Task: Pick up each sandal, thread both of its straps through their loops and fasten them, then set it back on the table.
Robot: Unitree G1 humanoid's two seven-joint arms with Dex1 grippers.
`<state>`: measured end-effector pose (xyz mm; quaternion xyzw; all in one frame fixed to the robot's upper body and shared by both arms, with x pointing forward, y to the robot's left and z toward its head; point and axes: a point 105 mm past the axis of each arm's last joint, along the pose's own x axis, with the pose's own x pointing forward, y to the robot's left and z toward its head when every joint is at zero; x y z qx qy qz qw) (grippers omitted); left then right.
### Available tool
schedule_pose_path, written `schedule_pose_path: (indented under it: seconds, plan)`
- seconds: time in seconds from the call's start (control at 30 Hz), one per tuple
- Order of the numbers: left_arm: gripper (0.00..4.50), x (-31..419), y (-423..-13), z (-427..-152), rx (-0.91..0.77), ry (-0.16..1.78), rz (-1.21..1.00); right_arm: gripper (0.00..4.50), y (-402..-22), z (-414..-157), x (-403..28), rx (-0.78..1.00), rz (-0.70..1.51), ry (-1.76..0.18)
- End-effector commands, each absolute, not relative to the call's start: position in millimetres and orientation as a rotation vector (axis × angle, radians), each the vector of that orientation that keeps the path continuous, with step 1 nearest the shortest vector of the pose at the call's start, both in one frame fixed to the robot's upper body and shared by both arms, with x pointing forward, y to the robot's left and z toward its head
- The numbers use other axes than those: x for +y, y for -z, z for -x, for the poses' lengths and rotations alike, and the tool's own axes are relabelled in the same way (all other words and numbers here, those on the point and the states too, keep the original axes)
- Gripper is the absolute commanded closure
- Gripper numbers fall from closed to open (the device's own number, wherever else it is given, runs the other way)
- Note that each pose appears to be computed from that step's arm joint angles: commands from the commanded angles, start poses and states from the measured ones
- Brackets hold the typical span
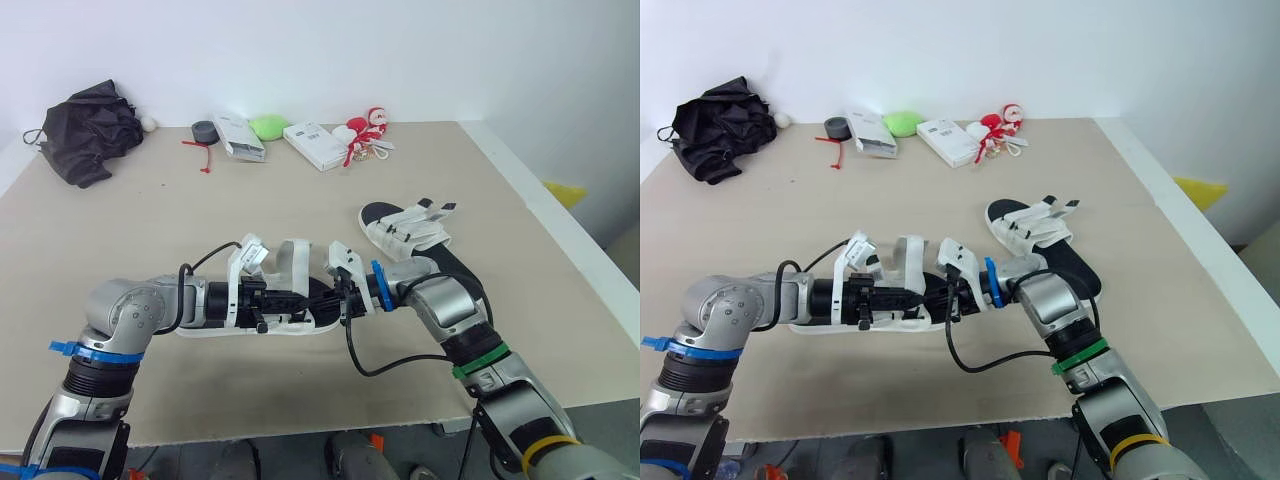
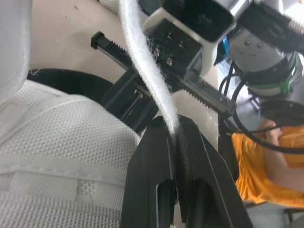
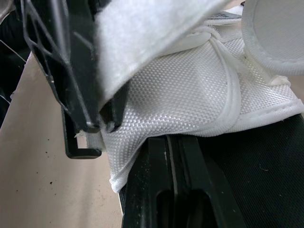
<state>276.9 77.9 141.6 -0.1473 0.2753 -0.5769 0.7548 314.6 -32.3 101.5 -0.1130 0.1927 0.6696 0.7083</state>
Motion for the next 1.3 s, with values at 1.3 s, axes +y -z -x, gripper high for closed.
schedule_pose_path:
  seconds: [1.3]
  plan:
    - [4.42, 80.1, -96.5, -264.0, 0.447, 1.372, -0.187, 4.5, -64.1, -306.9, -39.8, 0.596, 0.243, -1.447]
